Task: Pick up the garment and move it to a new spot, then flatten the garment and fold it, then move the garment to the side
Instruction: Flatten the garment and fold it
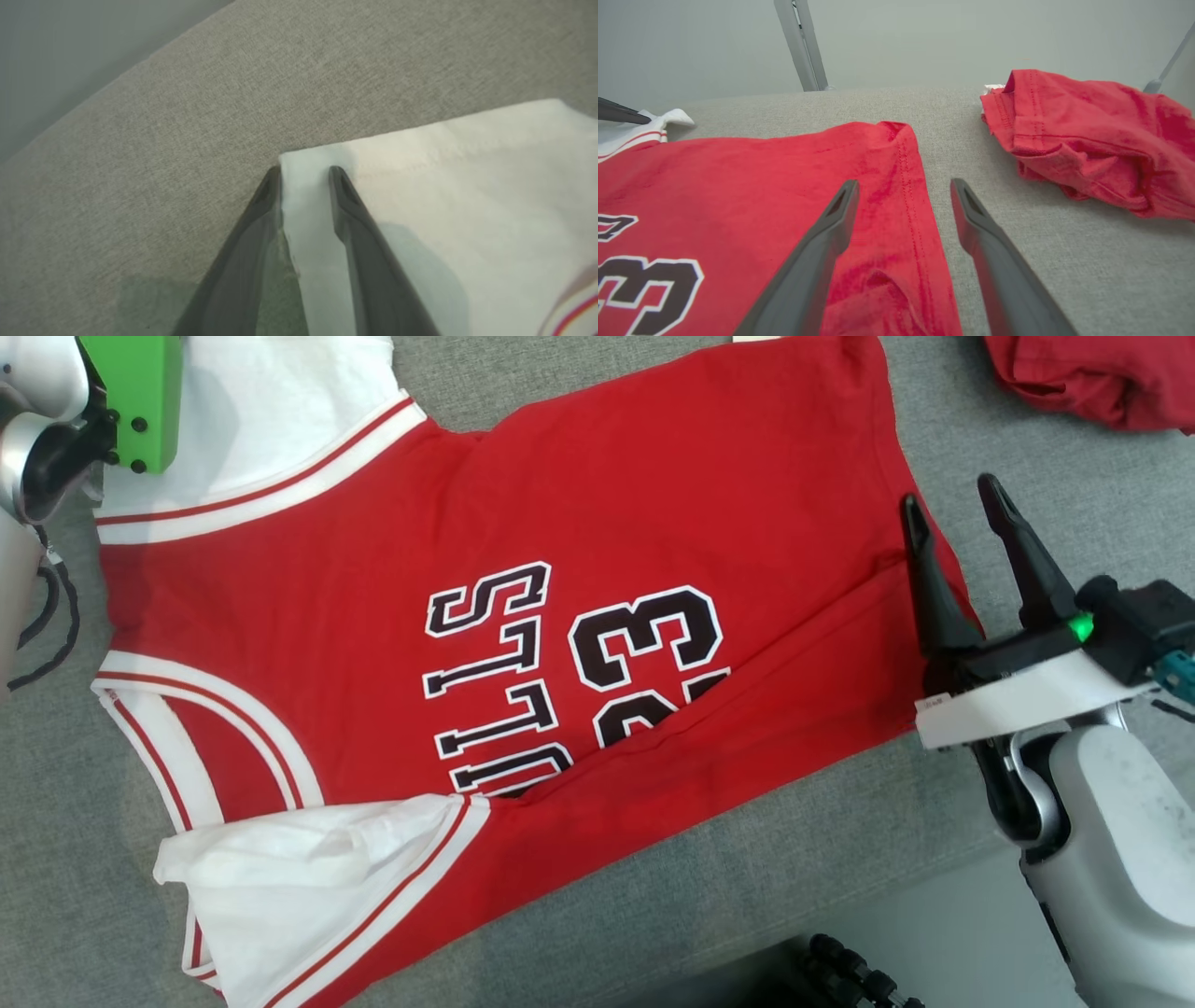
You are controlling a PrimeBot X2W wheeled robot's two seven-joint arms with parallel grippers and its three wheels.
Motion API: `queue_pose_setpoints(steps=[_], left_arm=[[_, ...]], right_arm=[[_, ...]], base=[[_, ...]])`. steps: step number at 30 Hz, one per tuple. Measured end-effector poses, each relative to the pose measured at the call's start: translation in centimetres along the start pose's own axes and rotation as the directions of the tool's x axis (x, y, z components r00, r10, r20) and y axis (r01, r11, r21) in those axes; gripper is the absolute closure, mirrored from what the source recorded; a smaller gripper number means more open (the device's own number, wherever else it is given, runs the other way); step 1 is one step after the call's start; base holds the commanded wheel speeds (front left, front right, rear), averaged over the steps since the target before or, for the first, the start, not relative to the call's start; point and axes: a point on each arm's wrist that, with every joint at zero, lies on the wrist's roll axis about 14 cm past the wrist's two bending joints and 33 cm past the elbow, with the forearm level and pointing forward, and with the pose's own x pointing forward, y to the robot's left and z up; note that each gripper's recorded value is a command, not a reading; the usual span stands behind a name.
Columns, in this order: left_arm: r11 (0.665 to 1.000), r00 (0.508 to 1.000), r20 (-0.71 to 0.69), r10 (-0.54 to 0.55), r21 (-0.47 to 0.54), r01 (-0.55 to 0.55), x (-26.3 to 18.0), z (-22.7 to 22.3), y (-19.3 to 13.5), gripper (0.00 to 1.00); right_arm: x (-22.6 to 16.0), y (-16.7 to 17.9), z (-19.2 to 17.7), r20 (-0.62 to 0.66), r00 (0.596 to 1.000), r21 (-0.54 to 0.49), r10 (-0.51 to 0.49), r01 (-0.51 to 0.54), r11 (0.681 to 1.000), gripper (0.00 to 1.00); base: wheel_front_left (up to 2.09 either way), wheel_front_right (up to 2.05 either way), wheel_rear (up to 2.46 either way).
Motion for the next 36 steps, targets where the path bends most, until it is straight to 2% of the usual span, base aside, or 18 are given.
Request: queue_pose_setpoints(steps=[5,9,12,17,21,28,29,30,31,33,34,36], left_arm=[[1.0,1.0,0.002,-0.02,0.006,0.02,0.3,0.0,-0.4,1.0],[1.0,1.0,0.003,-0.022,0.011,0.022,0.2,0.0,-0.4,1.0],[1.0,1.0,0.005,-0.025,0.016,0.025,0.2,0.1,-0.4,1.0],[0.999,1.0,0.009,-0.02,0.026,0.02,-0.1,0.0,-0.1,1.0],[0.999,1.0,0.009,-0.021,0.026,0.021,-0.4,0.0,0.2,1.0],[0.999,1.0,0.016,-0.02,0.035,0.02,-0.5,0.0,0.4,1.0],[0.999,1.0,0.017,-0.022,0.037,0.022,-0.5,0.0,0.4,1.0],[0.999,1.0,0.019,-0.023,0.038,0.022,-0.4,0.0,0.4,1.0],[0.999,1.0,0.018,-0.024,0.038,0.023,-0.4,-0.1,0.4,1.0],[0.999,1.0,0.018,-0.022,0.041,0.021,-0.5,-0.1,0.4,1.0],[0.999,1.0,0.019,-0.022,0.042,0.021,-0.5,-0.1,0.5,1.0],[0.999,1.0,0.021,-0.02,0.045,0.019,-0.6,-0.1,0.5,1.0]], right_arm=[[2.6,1.0,1.5,0.022,0.996,-0.073,0.082,-0.08,0.994,0.0],[5.2,1.5,1.0,-0.067,0.989,-0.128,0.129,-0.136,0.982,0.0],[7.6,2.4,1.3,-0.121,0.98,-0.13,0.155,-0.17,0.977,0.0],[9.8,1.9,-0.1,-0.274,0.951,-0.173,0.141,-0.193,0.966,0.0],[11.3,1.5,0.3,-0.32,0.939,-0.181,0.127,-0.193,0.964,0.0],[11.2,0.9,-1.6,-0.439,0.892,-0.195,0.11,-0.214,0.957,0.02],[10.9,1.3,-2.2,-0.469,0.875,-0.185,0.121,-0.231,0.955,0.14],[10.9,1.4,-2.3,-0.474,0.872,-0.186,0.124,-0.237,0.954,0.32],[10.8,1.3,-2.3,-0.476,0.871,-0.19,0.125,-0.24,0.952,0.55],[10.6,1.3,-2.4,-0.485,0.865,-0.198,0.127,-0.25,0.948,0.82],[10.6,1.4,-2.5,-0.487,0.864,-0.201,0.13,-0.255,0.946,1.0],[10.6,1.4,-2.3,-0.487,0.863,-0.205,0.133,-0.261,0.943,1.0]], base=[[0.0,0.0,0.0],[0.0,0.0,0.0],[0.0,0.0,0.0],[0.0,0.0,0.0],[0.0,0.0,0.0],[0.0,0.0,0.0],[0.0,0.0,0.0],[0.0,0.0,0.0],[0.0,0.0,0.0],[0.0,0.0,0.0],[0.0,0.0,0.0],[0.0,0.0,0.0]])
